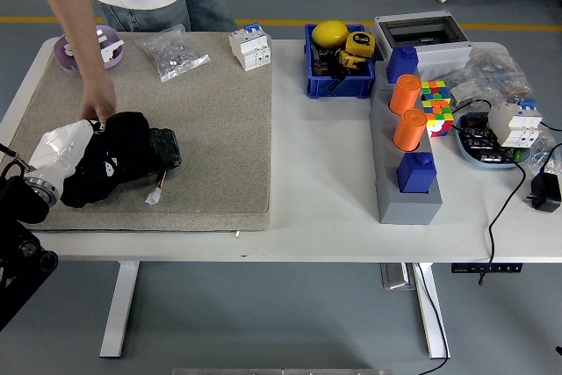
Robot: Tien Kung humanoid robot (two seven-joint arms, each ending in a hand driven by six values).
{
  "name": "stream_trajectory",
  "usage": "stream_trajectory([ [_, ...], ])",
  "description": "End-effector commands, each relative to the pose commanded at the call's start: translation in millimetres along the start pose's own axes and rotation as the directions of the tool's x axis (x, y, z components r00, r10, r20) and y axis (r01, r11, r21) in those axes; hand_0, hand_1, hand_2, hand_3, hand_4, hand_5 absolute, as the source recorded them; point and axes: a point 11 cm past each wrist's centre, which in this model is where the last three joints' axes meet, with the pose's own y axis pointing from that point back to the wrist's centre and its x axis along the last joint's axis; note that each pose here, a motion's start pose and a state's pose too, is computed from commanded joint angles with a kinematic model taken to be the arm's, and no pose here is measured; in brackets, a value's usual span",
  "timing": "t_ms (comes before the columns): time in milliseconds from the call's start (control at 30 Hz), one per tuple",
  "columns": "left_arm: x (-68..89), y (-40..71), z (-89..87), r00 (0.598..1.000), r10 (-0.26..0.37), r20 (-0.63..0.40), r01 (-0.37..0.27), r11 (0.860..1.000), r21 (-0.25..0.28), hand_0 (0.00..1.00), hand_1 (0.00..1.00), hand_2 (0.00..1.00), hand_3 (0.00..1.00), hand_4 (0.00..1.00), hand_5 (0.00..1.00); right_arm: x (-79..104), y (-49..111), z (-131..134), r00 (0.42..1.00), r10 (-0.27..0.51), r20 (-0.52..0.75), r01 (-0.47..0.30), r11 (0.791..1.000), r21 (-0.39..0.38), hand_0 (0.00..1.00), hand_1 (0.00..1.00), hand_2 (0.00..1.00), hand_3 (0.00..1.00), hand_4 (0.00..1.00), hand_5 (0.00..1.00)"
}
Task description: Pick the rag up,wipe the panel,place it on the desk
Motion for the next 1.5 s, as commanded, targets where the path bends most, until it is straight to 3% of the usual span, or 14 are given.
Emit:
stream_trajectory([
  [567,-13.2,-9.4,50.5,0.996,-0.057,0.064,0.063,0.994,-0.094,0.228,0.143,0.530,0.450,0.069,0.002,0.2,0.0,0,1.000,-0.002,-0.001,0.002,1.000,-0.002,0.766,0.655,0.714,0.698,0.998,0.648],
  [767,-10.4,-10.0,54.2,0.997,-0.047,0.056,0.053,0.993,-0.102,0.228,0.142,0.530,0.450,0.069,0.002,-0.1,0.0,0,1.000,-0.003,0.000,0.003,1.000,-0.001,0.767,0.654,0.714,0.699,0.998,0.647],
  [1133,-8.9,-8.6,29.3,0.998,-0.035,0.045,0.037,0.998,-0.044,0.228,0.144,0.531,0.453,0.074,0.002,-0.6,-0.2,1,1.000,-0.004,0.004,0.004,1.000,-0.001,0.766,0.654,0.713,0.700,0.998,0.647],
  [1500,-1.7,-1.4,-7.2,0.999,-0.009,0.045,0.007,0.999,0.041,0.227,0.145,0.530,0.451,0.070,0.002,0.6,0.0,1,1.000,-0.002,0.008,0.002,1.000,-0.002,0.766,0.655,0.713,0.699,0.998,0.648],
])
